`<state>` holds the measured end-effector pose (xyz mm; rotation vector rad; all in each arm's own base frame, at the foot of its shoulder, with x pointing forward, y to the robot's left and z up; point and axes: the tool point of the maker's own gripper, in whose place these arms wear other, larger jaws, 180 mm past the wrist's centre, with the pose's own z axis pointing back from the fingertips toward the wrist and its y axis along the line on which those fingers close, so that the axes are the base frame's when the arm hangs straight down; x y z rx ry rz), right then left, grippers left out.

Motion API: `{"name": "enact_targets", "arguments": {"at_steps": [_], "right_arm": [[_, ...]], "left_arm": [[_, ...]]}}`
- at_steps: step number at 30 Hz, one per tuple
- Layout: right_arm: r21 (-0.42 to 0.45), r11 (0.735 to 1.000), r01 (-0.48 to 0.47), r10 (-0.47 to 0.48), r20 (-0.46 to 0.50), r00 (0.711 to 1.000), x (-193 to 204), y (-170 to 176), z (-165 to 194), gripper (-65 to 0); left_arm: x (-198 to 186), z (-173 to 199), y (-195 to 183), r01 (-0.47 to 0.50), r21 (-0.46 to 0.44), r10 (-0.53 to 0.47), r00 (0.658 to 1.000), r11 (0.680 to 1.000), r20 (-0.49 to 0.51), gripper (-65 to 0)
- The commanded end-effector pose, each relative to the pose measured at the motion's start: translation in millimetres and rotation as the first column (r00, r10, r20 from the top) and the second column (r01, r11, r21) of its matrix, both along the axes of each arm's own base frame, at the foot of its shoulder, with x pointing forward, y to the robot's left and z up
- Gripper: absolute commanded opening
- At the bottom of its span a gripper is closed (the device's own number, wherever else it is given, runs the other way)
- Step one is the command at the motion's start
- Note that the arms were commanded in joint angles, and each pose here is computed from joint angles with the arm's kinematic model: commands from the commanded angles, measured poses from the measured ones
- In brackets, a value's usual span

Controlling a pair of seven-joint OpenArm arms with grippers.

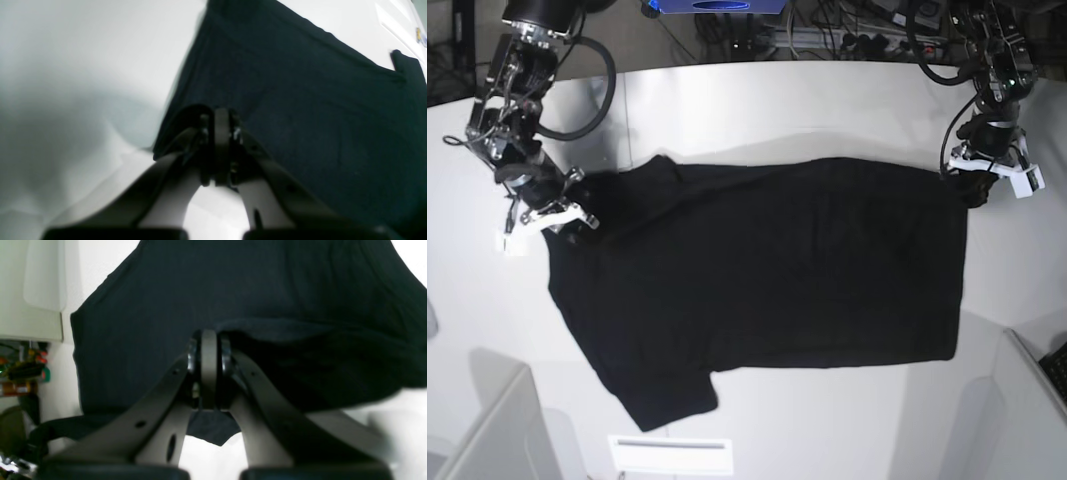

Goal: Fold the T-shirt properly
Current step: 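Raise both grippers holding the shoulders, lifting the shirt off the table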

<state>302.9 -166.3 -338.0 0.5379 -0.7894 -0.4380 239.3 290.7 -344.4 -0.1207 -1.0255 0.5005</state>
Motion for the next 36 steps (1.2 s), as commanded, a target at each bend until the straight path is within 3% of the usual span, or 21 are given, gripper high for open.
{"name": "enact_targets", "arguments": {"at_steps": [1,20,27,36], "right_arm": [[-0.004,1.0,0.005,-0.005,0.038,0.999,8.9,-4.1,9.4,-65.0],[0.071,0.997,0.026,-0.028,0.031,0.999,62.0,-6.6,4.7,-65.0],[0.072,0.997,0.021,-0.024,0.033,0.999,64.1,-5.2,6.1,-65.0],[0.099,0.995,0.034,-0.033,-0.013,0.999,66.8,-5.2,-10.4,-65.0]], "left_arm": [[9.1,14.5,3.5,0.002,0.021,-0.004,0.999,1.0,0.051,-65.0],[32.3,18.7,24.8,-0.008,0.049,0.005,0.998,0.999,0.066,-65.0],[43.7,17.3,25.7,0.028,0.069,-0.032,0.998,0.997,0.051,-65.0],[49.9,19.8,34.4,-0.023,0.062,0.02,0.998,0.998,0.056,-65.0]]}}
